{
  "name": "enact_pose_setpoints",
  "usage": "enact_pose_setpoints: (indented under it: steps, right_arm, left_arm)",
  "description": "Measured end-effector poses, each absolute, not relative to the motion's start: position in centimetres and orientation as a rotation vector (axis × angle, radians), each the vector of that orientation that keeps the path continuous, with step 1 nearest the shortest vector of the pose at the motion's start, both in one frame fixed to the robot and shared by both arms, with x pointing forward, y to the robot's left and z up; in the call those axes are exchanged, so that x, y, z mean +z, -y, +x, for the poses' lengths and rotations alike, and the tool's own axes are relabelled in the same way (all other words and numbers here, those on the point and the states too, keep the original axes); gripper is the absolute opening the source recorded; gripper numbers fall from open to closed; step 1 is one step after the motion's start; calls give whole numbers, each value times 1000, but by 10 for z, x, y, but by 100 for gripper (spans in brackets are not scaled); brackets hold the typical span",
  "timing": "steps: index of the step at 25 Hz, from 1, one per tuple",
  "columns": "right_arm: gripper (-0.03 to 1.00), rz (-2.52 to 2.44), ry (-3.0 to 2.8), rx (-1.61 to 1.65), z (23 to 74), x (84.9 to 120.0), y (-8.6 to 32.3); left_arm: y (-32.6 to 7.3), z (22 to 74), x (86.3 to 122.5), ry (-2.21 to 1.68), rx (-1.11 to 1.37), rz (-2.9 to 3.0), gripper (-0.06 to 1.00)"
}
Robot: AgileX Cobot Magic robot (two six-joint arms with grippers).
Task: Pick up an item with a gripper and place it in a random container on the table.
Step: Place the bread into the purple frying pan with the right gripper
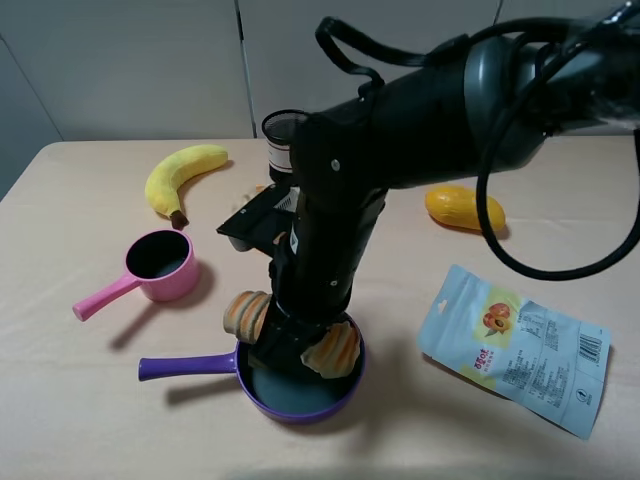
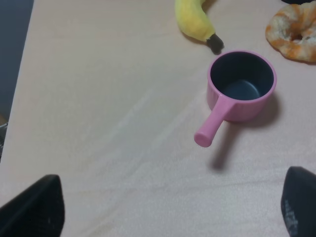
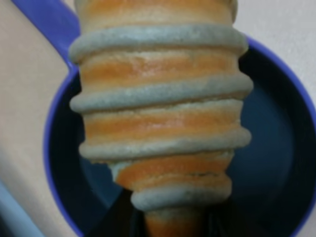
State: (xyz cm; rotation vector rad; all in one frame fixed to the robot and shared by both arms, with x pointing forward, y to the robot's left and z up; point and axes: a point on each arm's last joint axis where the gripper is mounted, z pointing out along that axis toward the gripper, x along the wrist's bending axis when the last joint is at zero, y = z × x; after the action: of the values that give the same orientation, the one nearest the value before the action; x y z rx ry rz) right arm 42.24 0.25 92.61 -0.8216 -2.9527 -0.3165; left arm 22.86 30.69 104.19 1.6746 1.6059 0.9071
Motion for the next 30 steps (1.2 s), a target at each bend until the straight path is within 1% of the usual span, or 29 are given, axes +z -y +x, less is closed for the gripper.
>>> enact_pose_setpoints:
  steps: [9,16,17,19,22,25,27,30]
  right_arm:
    - [15,-864,2969,-378,416,901,11]
    - [16,-903,2964,-401,414,895,15]
    - [19,-901,2966,-400,414,895,15]
    - [28,-897,2971,-398,414,894,16]
    - [47,-895,2973,-396,414,894,16]
    - [63,-896,2971,-389,414,894,16]
    - [67,-895,2972,-389,414,894,16]
    - [69,-895,2972,-387,414,894,17]
  left_arm:
    - [-307,229,1042,-1606,907,1675,88]
    - [-307,229,1042,-1606,907,1675,88]
    - [-307,229,1042,-1606,907,1675,88]
    - [-307,229,1042,-1606,907,1675,88]
    - [-307,229,1042,-1606,907,1675,88]
    - [-307,229,1042,-1606,907,1675,88]
    - [-307,229,1042,-1606,907,1675,88]
    - [-307,229,1042,-1606,907,1675,88]
